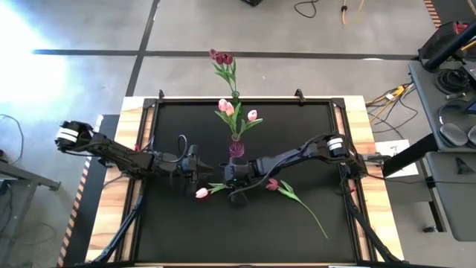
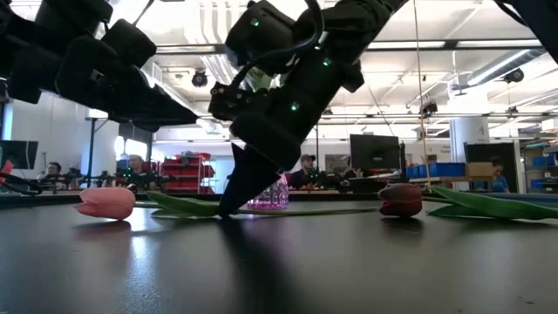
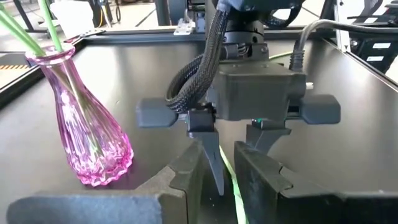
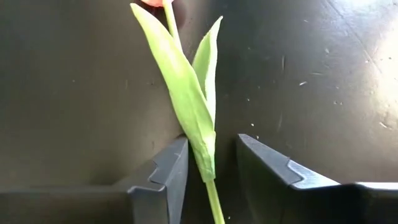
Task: Sort flowers into vase by color
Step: Put the purple flower into the purple vase
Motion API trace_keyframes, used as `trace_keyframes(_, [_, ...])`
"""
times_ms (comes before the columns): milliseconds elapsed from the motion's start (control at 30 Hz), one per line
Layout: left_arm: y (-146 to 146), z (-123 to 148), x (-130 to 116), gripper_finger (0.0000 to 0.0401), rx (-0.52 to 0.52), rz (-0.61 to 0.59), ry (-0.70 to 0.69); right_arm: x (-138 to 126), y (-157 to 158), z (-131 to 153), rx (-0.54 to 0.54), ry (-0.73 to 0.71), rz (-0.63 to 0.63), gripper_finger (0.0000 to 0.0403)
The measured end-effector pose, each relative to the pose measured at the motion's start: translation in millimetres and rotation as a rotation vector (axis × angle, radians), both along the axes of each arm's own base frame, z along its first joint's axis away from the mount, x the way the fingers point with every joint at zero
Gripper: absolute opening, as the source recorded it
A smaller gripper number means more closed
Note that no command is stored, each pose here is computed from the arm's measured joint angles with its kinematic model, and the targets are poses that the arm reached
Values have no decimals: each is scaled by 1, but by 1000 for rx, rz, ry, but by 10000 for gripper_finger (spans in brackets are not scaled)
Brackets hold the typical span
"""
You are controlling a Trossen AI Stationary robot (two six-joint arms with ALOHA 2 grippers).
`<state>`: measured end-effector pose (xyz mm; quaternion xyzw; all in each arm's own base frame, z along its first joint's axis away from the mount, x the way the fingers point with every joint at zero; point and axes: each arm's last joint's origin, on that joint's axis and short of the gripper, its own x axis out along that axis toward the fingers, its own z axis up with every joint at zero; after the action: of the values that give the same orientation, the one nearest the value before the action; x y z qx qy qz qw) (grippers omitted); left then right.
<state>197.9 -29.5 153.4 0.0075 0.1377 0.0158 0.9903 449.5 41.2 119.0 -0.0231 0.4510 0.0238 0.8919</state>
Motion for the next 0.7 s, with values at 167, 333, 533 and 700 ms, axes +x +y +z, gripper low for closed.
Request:
trace_keyframes(167, [0, -1, 0, 77, 0, 0, 0, 0, -9, 2, 56, 24, -7, 53])
trace_keyframes(333, [1, 0, -1, 77, 15, 19, -18, -4, -14, 7, 35, 45, 31, 16])
trace_keyframes(533, [2, 17, -3, 77, 61, 41, -196, -18, -16, 35, -13, -26, 80, 14])
trace_keyframes(700, [6, 30, -11, 77, 124, 126, -316, -51, -22, 59, -55, -203, 33, 13])
